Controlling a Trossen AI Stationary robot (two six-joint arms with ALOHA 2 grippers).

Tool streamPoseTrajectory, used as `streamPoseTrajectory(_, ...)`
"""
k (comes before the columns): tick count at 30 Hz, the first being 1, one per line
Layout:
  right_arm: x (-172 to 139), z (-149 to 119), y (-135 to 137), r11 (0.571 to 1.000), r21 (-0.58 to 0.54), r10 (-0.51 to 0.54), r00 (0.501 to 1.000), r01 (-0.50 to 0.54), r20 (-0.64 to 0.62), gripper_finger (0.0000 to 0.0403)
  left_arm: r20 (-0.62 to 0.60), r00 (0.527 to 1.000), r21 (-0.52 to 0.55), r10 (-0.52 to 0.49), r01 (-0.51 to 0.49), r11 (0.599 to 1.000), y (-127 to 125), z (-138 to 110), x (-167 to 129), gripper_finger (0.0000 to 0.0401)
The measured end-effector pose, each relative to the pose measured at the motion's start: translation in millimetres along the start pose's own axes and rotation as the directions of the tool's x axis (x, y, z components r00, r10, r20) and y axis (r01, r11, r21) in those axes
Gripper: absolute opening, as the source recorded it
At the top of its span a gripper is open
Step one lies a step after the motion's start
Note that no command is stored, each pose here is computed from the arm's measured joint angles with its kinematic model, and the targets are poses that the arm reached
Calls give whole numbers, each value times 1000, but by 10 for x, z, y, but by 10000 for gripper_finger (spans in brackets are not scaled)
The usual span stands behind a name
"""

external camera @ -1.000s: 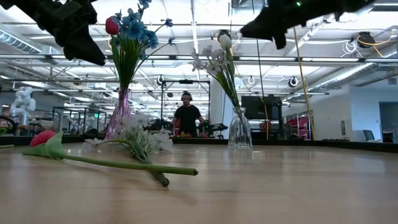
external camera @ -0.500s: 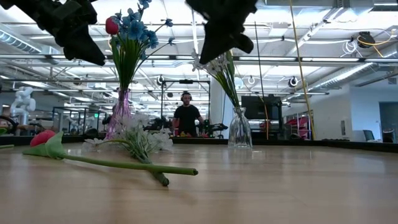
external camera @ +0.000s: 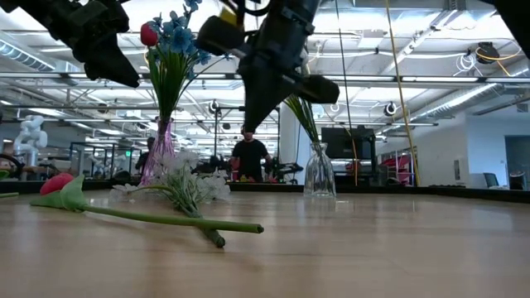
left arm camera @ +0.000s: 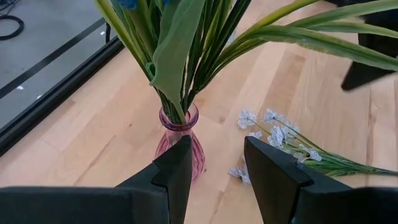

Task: Sort flowers into vase by color
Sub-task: Put the white flowers into the transparent vase

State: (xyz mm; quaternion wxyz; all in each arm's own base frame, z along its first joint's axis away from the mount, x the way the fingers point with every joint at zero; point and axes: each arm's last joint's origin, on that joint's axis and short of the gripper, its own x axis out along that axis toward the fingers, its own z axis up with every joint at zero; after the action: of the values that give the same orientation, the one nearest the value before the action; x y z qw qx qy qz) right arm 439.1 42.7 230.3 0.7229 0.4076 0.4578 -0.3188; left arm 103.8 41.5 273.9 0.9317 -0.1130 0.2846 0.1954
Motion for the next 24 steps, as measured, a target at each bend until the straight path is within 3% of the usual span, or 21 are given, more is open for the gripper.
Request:
streamPoseTrajectory(9,288,-231,225,993,58,104,994,-105,18,4,-2,1000,1,0,0,1000,0,-2,0,152)
streamPoseTrajectory(14,399,-269,244,992,71,102,995,-104,22,16,-2,1000,2,-2,2,1000,0,-2,0,152)
streamPoseTrajectory(24,436,-267,242,992,77,101,995,-102,20,147,-5,1000,4,-20,20,1000,-6,-3,0,152)
